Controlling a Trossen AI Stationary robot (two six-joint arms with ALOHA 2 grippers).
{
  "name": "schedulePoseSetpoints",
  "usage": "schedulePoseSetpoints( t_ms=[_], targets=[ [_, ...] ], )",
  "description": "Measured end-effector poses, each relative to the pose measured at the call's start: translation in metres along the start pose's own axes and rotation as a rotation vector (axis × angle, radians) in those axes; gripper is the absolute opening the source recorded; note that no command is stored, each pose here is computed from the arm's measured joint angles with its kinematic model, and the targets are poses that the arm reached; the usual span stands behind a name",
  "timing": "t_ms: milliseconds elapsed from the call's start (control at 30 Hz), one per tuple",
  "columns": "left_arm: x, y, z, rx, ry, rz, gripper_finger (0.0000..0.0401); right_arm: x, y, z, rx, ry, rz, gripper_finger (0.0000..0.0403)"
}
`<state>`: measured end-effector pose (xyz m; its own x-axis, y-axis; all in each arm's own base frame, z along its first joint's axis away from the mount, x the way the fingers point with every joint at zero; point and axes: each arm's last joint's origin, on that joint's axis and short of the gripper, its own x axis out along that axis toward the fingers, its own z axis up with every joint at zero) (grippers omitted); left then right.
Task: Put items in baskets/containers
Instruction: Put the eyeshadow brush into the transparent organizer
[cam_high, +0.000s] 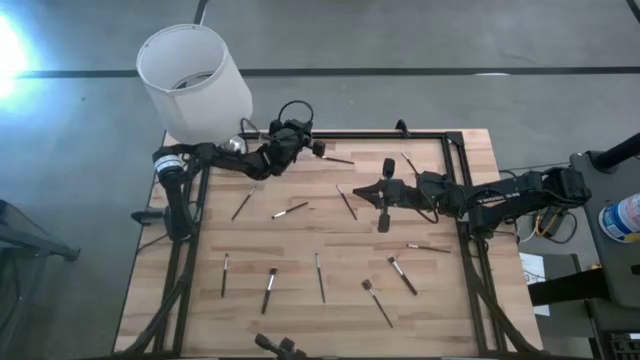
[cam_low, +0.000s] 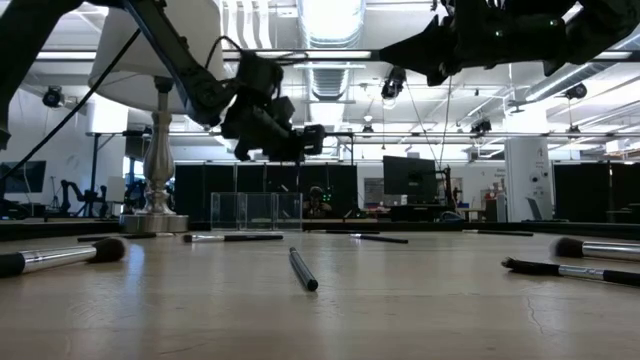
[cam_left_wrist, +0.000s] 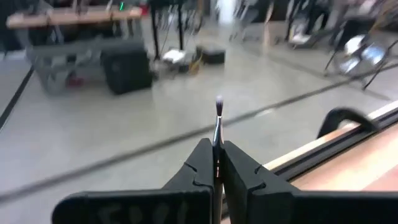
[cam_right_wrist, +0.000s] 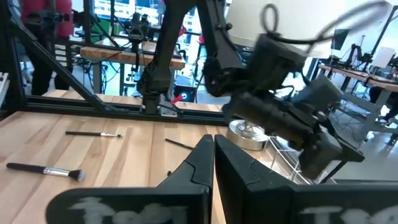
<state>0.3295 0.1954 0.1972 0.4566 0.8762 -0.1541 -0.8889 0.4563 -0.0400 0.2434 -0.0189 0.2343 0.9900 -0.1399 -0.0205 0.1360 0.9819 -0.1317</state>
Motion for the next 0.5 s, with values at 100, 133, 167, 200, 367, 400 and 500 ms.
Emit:
schedulePoseSetpoints(
  t_ms=[100, 133, 167, 200, 367, 400, 500],
  targets=[
    [0.0068, 0.0012, 0.0027, 0.002, 0.052, 0.018, 0.0009, 0.0, 0.0, -0.0001, 0.0, 0.001, -0.001, 0.0008],
    [0.0078, 0.0012, 0.0036, 0.003, 0.056, 0.02, 0.0009, 0.0, 0.0, -0.0003, 0.0, 0.002, -0.001, 0.0008],
    [0.0082, 0.001, 0.0042, 0.005, 0.059, 0.021, 0.0009, 0.0, 0.0, -0.0005, 0.0, 0.004, -0.001, 0.0008],
    [0.0086, 0.0006, 0.0052, 0.003, 0.06, 0.021, 0.0009, -0.0001, 0.0004, -0.0005, 0.0, 0.005, 0.001, 0.0008],
    [0.0103, 0.0037, 0.0026, 0.02, 0.099, 0.036, 0.0018, -0.0002, 0.0015, -0.0006, -0.001, 0.005, 0.004, 0.0008],
    [0.0107, 0.0049, 0.0019, 0.023, 0.105, 0.039, 0.0019, -0.0002, 0.0016, -0.0006, -0.001, 0.005, 0.005, 0.0008],
    [0.0111, 0.0066, 0.0006, 0.025, 0.11, 0.041, 0.0017, -0.0002, 0.0016, -0.0006, -0.001, 0.005, 0.005, 0.0008]
  ],
)
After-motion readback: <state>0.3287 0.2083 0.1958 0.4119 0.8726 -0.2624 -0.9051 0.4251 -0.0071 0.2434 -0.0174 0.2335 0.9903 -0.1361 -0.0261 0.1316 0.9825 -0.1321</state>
